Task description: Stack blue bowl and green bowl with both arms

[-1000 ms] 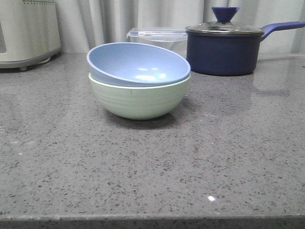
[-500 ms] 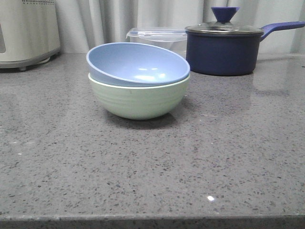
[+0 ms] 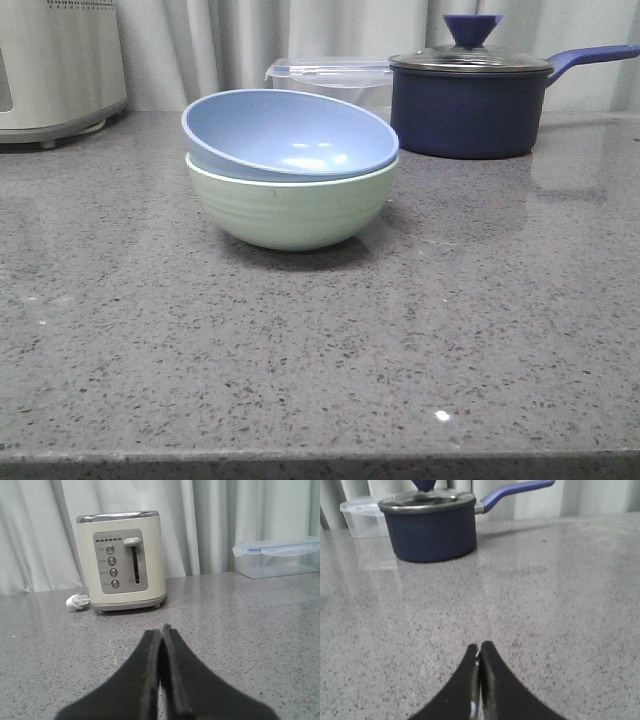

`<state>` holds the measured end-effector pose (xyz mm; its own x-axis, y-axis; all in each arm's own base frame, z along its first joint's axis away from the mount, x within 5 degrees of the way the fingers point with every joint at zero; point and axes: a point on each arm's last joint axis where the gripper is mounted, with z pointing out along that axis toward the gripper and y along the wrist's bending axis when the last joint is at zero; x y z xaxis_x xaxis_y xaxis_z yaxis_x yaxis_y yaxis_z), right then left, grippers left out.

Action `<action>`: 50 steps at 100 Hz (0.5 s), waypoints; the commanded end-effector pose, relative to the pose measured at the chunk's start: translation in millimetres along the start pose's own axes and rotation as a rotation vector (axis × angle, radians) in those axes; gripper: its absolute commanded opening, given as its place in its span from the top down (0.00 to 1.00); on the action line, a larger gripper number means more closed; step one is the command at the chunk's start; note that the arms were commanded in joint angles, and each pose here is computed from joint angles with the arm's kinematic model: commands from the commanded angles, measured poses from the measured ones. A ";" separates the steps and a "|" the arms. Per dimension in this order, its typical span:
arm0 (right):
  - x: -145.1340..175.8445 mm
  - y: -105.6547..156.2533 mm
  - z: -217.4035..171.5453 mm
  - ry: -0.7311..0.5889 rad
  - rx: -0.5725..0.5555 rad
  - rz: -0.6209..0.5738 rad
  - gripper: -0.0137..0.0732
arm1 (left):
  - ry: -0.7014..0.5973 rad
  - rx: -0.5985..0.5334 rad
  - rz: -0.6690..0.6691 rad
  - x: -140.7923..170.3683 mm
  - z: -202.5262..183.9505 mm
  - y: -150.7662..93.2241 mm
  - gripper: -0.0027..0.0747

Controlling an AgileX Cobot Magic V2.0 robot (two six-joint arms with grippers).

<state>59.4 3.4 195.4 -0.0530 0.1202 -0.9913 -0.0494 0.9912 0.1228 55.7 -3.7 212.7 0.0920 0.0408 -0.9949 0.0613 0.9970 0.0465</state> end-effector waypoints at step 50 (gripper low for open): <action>-10.1 0.8 -5.0 -0.136 -0.009 -0.023 0.85 | -0.068 -0.012 -0.010 5.1 -2.1 0.6 0.99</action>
<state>56.7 3.2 197.2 -0.0182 0.1175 -0.9929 -0.0534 0.9915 0.1183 55.7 -3.7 212.7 0.0920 0.0408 -0.9949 0.0613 0.9970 0.0465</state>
